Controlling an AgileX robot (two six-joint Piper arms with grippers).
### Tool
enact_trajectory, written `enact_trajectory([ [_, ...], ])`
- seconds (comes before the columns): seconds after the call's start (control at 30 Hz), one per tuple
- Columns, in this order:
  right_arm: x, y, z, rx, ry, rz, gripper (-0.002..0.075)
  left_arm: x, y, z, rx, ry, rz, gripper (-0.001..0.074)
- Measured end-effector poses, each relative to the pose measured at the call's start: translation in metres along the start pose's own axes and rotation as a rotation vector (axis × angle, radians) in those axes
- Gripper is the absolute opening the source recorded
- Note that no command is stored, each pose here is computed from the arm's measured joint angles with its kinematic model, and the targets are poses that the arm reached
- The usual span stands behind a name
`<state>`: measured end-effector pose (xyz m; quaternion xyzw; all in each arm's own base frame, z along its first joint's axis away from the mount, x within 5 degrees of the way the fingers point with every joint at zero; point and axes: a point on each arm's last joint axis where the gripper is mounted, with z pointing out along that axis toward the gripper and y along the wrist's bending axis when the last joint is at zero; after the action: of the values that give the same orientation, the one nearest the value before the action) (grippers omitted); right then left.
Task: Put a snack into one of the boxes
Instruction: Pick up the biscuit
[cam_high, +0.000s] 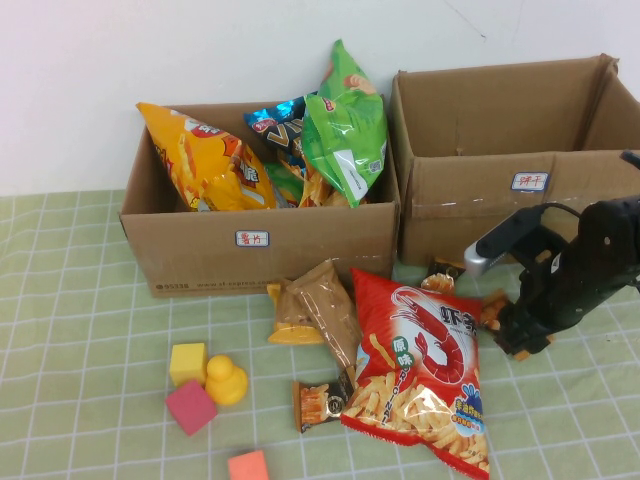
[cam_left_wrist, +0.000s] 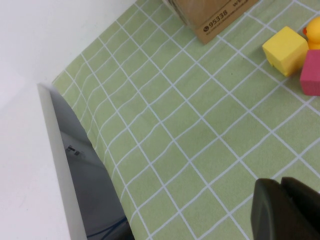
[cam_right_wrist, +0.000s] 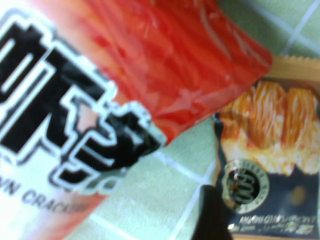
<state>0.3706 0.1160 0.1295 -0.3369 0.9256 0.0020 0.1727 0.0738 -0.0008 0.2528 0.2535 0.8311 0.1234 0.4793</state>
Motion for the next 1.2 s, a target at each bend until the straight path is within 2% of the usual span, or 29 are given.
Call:
enact_trajectory([
  [0.33,-0.010,-0.003,0.001,0.037,-0.125,0.042,0.0450,0.000,0.000,0.000,-0.002,0.000,-0.006,-0.0001],
  [0.6,-0.005,0.000,0.019,0.010,-0.086,0.068,0.0450,0.000,0.000,0.000,-0.002,0.000,-0.006,-0.0001],
  [1.2,-0.002,0.002,0.021,-0.008,-0.054,0.069,0.0450,0.000,0.001,-0.001,-0.004,-0.009,-0.018,-0.0001],
])
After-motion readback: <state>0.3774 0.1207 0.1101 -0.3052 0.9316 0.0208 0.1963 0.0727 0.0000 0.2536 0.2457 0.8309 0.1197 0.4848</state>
